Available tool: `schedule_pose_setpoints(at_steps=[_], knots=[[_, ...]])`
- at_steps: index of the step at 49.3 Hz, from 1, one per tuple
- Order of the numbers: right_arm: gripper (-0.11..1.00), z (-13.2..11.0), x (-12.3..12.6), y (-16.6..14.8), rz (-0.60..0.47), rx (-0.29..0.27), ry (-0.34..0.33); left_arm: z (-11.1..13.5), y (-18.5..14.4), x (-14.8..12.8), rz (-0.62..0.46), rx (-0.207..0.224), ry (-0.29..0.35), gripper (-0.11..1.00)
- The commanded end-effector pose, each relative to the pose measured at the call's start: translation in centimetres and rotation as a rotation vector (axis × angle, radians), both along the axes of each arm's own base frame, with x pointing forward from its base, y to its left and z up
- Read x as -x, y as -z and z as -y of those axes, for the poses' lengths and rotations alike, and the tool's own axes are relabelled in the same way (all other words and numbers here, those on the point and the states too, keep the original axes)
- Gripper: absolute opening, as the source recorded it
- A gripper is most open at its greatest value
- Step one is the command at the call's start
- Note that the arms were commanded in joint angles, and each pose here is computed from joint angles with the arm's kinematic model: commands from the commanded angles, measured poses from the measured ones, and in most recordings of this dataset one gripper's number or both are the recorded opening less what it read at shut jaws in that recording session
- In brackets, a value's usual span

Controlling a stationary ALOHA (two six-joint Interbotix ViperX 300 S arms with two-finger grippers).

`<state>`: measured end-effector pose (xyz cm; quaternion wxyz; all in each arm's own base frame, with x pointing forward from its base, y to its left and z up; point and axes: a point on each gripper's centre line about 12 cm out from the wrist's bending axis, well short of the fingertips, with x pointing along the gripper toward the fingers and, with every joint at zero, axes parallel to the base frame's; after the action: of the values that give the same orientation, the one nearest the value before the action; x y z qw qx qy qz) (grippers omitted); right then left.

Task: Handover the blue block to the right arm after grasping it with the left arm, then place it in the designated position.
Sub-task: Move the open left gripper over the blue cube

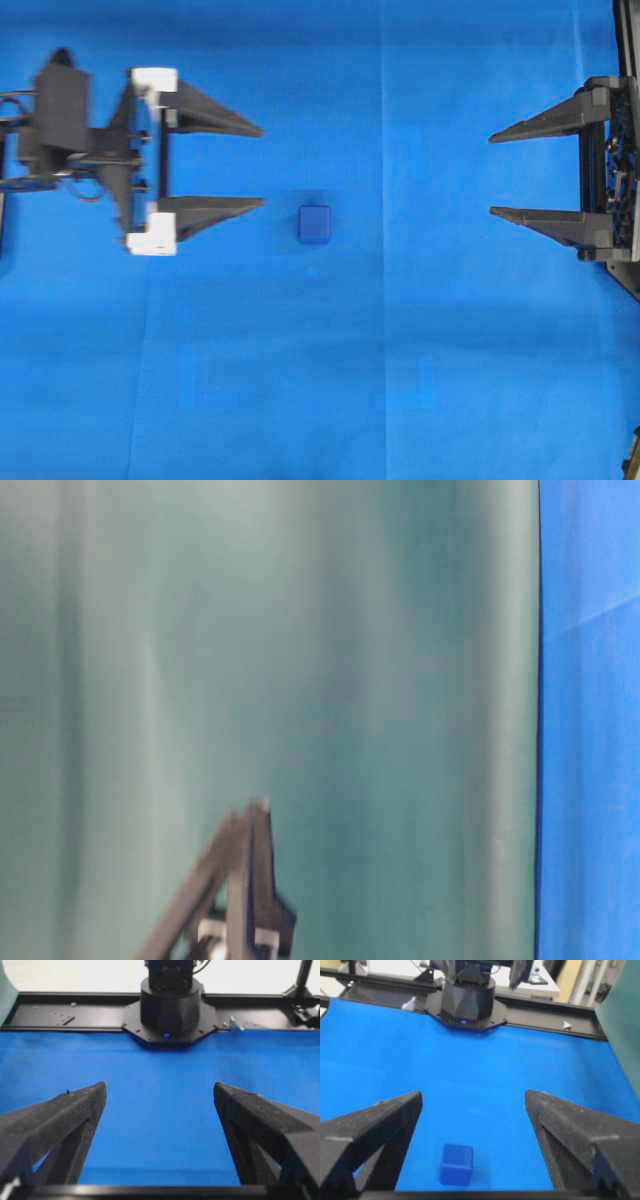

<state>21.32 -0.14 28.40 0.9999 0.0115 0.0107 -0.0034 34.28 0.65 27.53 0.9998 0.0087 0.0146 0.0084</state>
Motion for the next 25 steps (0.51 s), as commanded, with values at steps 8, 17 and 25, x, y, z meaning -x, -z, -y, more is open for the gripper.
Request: schedule_pose_setpoints(at_steps=[8, 17, 25], knots=[[0.96, 0.0, -0.3, -1.1, 0.031, -0.004, 0.001, -0.1, -1.0, -4.7, -0.012, -0.010, 0.002, 0.92], [0.96, 0.0, -0.4, -1.1, 0.029, -0.004, 0.002, -0.2, -0.7, -6.5, -0.057, -0.009, 0.000, 0.92], [0.96, 0.0, -0.4, -1.1, 0.029, -0.004, 0.002, -0.5, -0.6, -6.8, -0.085, -0.005, -0.007, 0.92]])
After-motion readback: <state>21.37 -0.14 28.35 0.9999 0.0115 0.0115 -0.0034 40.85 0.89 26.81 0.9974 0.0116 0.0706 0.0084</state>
